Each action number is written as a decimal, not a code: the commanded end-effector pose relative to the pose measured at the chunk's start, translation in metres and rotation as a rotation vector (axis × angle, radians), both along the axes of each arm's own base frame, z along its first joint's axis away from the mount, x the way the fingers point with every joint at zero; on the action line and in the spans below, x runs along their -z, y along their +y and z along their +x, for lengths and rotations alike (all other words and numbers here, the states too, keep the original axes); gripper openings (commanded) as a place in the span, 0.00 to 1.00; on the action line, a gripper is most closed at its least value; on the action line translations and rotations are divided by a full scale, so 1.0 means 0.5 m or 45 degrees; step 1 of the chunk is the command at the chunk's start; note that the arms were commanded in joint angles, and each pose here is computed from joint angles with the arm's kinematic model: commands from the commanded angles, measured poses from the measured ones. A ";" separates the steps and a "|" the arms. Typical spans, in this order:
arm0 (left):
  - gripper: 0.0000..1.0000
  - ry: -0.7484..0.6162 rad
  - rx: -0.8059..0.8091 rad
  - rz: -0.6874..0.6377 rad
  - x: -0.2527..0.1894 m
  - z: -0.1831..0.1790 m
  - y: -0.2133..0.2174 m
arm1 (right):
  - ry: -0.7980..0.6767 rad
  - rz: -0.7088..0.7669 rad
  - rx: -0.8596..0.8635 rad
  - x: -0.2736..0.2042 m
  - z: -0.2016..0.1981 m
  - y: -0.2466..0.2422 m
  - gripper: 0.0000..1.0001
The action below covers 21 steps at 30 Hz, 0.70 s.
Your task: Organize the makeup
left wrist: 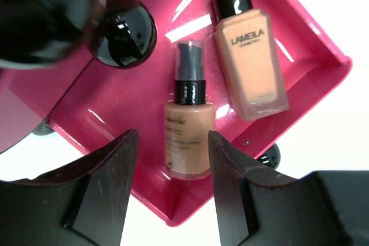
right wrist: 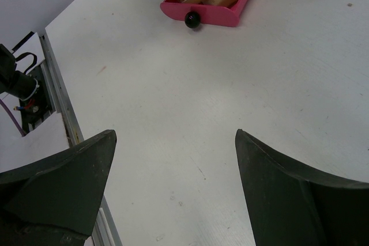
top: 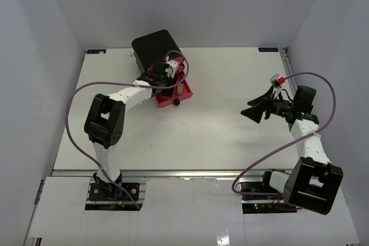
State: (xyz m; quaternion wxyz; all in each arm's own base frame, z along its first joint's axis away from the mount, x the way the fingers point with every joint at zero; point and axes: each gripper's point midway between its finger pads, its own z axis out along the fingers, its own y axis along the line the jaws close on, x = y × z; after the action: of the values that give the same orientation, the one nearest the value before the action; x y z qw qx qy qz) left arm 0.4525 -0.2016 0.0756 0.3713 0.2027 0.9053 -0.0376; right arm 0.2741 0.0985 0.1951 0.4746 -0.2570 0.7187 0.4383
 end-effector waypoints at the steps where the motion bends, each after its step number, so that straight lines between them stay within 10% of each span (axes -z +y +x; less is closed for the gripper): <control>1: 0.61 -0.172 0.045 -0.155 -0.163 0.010 -0.030 | -0.044 0.007 -0.023 -0.009 -0.009 0.002 0.90; 11: 0.35 -0.180 0.348 -0.451 -0.265 -0.101 -0.113 | -0.048 0.009 -0.027 -0.009 -0.010 0.001 0.90; 21: 0.26 -0.141 0.589 -0.114 -0.127 -0.194 -0.190 | -0.035 0.009 -0.020 0.000 -0.009 -0.001 0.90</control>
State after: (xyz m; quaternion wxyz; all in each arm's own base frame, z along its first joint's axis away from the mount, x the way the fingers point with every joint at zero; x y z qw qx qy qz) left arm 0.3694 -0.2903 0.1676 0.4274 0.3314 0.8164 -0.2025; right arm 0.2738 0.0974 0.1954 0.4765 -0.2581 0.7173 0.4380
